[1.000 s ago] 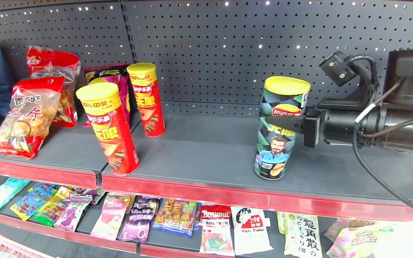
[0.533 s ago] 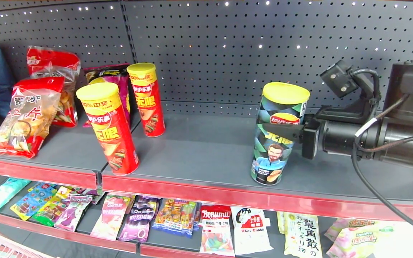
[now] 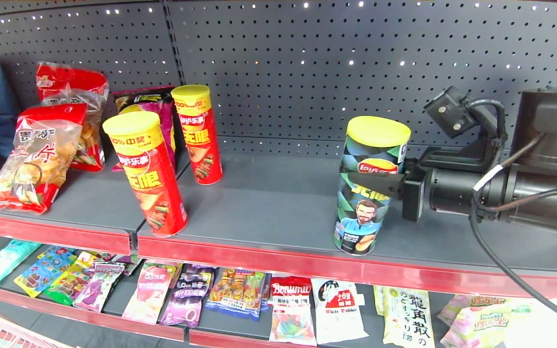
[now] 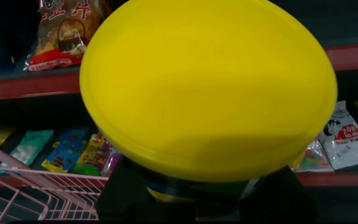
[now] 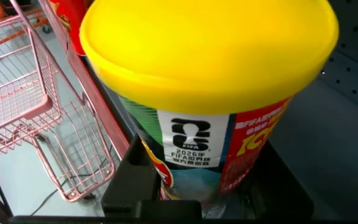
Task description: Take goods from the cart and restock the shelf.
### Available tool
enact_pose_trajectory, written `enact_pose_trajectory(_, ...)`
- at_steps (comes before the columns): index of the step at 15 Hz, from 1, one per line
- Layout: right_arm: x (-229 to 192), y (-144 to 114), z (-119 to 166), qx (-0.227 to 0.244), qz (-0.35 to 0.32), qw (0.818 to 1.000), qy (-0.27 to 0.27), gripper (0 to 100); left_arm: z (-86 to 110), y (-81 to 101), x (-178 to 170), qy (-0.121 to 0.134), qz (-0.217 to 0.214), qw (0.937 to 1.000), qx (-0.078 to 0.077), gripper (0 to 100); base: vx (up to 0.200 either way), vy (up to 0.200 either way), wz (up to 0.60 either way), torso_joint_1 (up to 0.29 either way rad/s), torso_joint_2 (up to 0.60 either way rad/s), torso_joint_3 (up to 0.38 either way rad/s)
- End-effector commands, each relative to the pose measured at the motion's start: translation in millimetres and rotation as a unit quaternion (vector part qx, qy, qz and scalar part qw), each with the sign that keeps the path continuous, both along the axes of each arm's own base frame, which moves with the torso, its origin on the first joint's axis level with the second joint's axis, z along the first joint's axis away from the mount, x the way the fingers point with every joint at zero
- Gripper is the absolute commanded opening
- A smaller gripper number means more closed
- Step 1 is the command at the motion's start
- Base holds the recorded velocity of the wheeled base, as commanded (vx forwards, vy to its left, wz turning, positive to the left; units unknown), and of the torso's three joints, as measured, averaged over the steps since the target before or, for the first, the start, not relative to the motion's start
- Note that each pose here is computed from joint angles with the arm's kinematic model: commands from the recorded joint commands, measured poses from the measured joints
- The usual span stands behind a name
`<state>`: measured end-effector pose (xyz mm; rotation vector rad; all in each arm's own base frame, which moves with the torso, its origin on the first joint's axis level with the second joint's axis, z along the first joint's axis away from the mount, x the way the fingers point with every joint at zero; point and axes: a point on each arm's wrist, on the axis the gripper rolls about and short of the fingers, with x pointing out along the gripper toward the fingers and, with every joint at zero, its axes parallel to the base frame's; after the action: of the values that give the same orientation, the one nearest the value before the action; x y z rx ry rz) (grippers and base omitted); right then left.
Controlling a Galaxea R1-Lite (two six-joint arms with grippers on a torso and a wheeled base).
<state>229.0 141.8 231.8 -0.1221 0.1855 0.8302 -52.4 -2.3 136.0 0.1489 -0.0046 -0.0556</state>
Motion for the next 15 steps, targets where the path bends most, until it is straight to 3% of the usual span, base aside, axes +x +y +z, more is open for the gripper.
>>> enact_pose_trajectory(1,0,1,-3,-0.003,0.001,1.0,0.005,0,-0.9,0.0,0,-0.001,0.0,1.0,0.0,0,0.0,0.0,0.0,0.0,0.0,0.0)
enact_pose_trajectory(13,-2,2,-11,-0.004,-0.009,1.0,0.004,0,-2.3,0.0,0,0.0,0.0,1.0,0.0,0,0.0,0.0,0.0,0.0,0.0,0.0)
enact_pose_trajectory(14,-3,2,-13,-0.007,-0.008,1.0,0.004,100,-2.3,0.0,0,0.0,0.0,1.0,0.0,0,0.0,0.0,0.0,0.0,0.0,0.0)
enact_pose_trajectory(15,-3,2,-13,-0.007,-0.008,1.0,0.005,100,-2.3,0.0,0,0.0,0.0,1.0,0.0,0,0.0,0.0,0.0,0.0,0.0,0.0)
